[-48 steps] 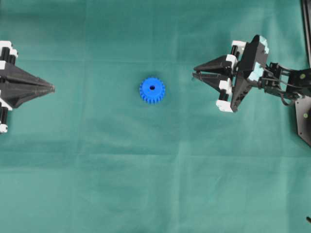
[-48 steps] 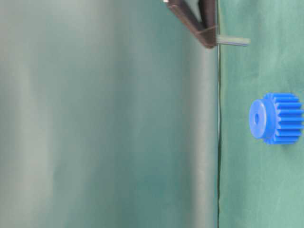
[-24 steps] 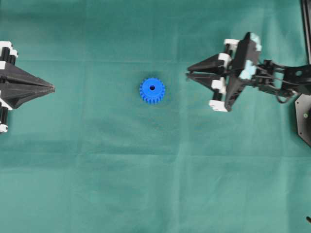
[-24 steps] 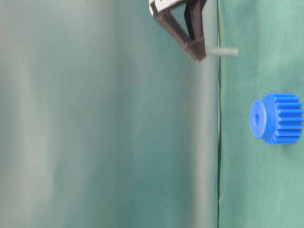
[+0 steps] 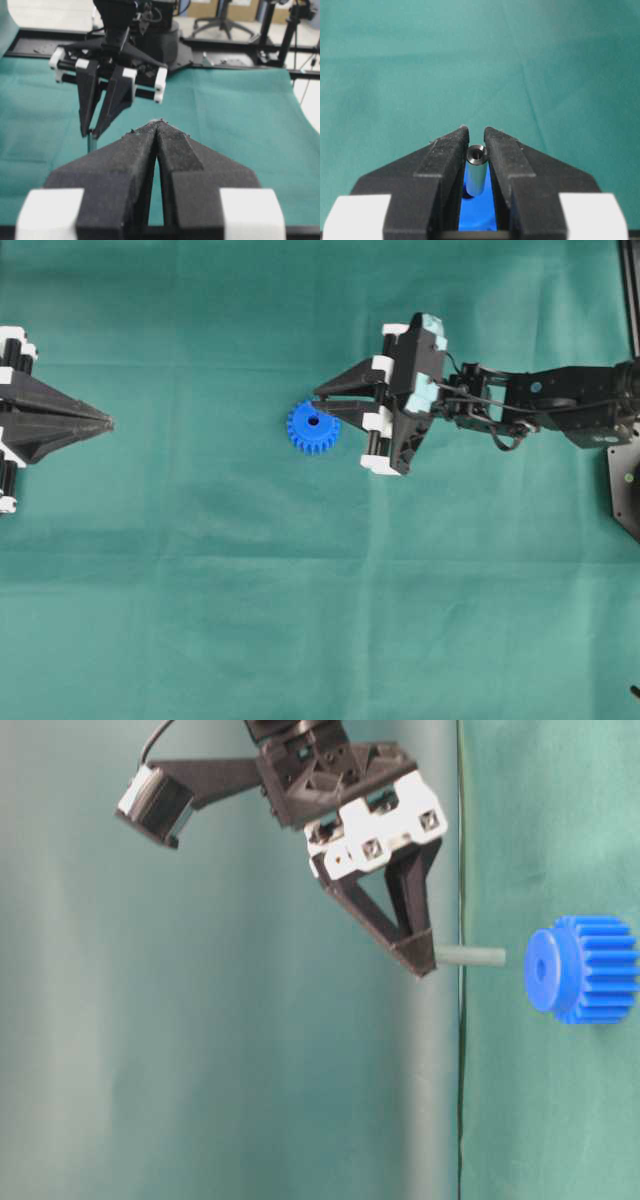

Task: Insert the shaft placed at a random location into the center hole of the small gear at another random location.
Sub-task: 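Carry the held shaft with the right gripper over the blue gear's hole, then lower the shaft into the gear's center hole with the right gripper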

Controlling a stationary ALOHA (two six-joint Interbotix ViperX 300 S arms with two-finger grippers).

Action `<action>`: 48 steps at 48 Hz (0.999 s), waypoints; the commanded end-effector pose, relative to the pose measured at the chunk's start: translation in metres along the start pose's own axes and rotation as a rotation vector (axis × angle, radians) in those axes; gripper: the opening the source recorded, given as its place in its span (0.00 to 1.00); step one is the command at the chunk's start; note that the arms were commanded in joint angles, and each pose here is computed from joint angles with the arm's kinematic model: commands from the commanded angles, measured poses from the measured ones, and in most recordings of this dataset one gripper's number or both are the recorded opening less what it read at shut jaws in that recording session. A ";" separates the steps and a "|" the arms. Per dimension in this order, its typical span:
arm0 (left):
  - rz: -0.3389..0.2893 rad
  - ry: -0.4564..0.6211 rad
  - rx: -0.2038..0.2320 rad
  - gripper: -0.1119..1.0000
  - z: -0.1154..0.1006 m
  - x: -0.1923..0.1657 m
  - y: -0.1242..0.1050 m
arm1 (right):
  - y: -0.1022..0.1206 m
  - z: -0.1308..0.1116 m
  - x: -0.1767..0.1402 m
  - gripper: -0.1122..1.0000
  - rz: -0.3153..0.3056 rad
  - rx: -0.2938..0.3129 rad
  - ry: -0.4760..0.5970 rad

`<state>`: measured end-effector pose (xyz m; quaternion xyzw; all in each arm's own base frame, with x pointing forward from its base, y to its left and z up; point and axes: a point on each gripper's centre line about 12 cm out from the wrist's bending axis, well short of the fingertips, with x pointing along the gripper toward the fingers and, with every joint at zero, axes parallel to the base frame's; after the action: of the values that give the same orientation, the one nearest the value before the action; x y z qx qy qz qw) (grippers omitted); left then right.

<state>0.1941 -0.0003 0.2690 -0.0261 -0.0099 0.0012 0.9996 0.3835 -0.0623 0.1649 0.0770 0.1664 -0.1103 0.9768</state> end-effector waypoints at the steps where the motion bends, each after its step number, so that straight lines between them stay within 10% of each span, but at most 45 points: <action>1: -0.001 -0.012 -0.003 0.10 0.003 0.001 0.000 | 0.004 0.015 0.003 0.25 0.011 -0.004 -0.040; 48: -0.002 -0.018 -0.003 0.10 0.005 0.000 0.000 | 0.004 -0.008 0.018 0.25 0.007 -0.008 0.026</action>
<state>0.1931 -0.0003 0.2695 -0.0261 -0.0122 0.0012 0.9996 0.3928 -0.0598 0.1397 0.0767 0.1976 -0.1066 0.9714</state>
